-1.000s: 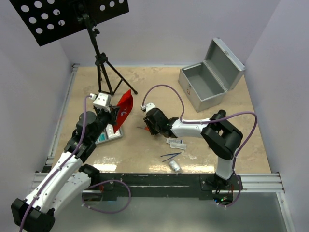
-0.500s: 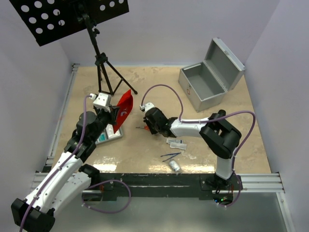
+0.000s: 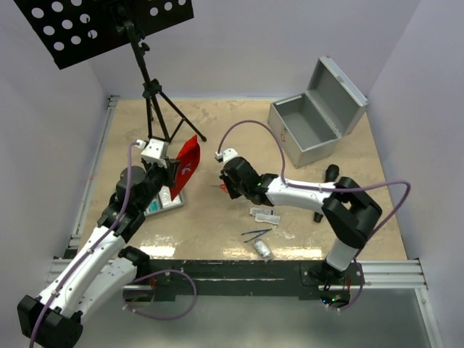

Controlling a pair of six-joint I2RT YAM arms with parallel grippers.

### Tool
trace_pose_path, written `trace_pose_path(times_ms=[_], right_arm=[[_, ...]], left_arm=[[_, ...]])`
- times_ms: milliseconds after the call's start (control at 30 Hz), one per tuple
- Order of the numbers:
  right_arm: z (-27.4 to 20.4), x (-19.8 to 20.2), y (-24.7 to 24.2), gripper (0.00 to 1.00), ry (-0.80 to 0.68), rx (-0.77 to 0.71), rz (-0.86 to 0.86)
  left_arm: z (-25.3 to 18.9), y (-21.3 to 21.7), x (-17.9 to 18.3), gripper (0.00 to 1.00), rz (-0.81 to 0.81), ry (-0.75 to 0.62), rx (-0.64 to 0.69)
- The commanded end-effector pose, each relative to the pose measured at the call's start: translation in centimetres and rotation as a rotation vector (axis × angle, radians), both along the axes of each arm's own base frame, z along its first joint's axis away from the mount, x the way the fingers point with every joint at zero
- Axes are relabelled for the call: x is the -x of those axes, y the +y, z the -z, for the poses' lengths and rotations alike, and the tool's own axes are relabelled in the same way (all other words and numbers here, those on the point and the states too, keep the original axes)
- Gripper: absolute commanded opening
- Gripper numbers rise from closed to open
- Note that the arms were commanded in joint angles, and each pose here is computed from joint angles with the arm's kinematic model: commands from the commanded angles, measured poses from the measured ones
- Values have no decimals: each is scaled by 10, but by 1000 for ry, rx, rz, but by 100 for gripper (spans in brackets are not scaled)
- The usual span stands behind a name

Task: Organize the medicine kit
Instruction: Pick up the scissors from the center of the board.

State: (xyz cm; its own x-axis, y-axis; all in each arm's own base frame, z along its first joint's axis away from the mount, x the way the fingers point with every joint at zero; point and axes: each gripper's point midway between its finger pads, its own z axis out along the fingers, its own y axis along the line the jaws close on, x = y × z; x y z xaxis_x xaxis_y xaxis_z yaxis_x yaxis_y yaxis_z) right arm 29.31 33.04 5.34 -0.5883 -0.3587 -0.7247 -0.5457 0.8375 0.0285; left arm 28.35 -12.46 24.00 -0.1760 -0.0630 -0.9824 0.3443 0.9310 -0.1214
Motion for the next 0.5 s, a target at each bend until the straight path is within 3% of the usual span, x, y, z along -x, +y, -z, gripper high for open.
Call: trace_pose_path(times_ms=[0, 467], right_arm=[[-56, -3, -8, 0, -70, -80, 42], [-188, 36, -25, 0, -195, -274, -70]], left_arm=[[-17, -7, -4, 0, 19, -36, 34], [-11, -14, -11, 0, 44, -8, 1]])
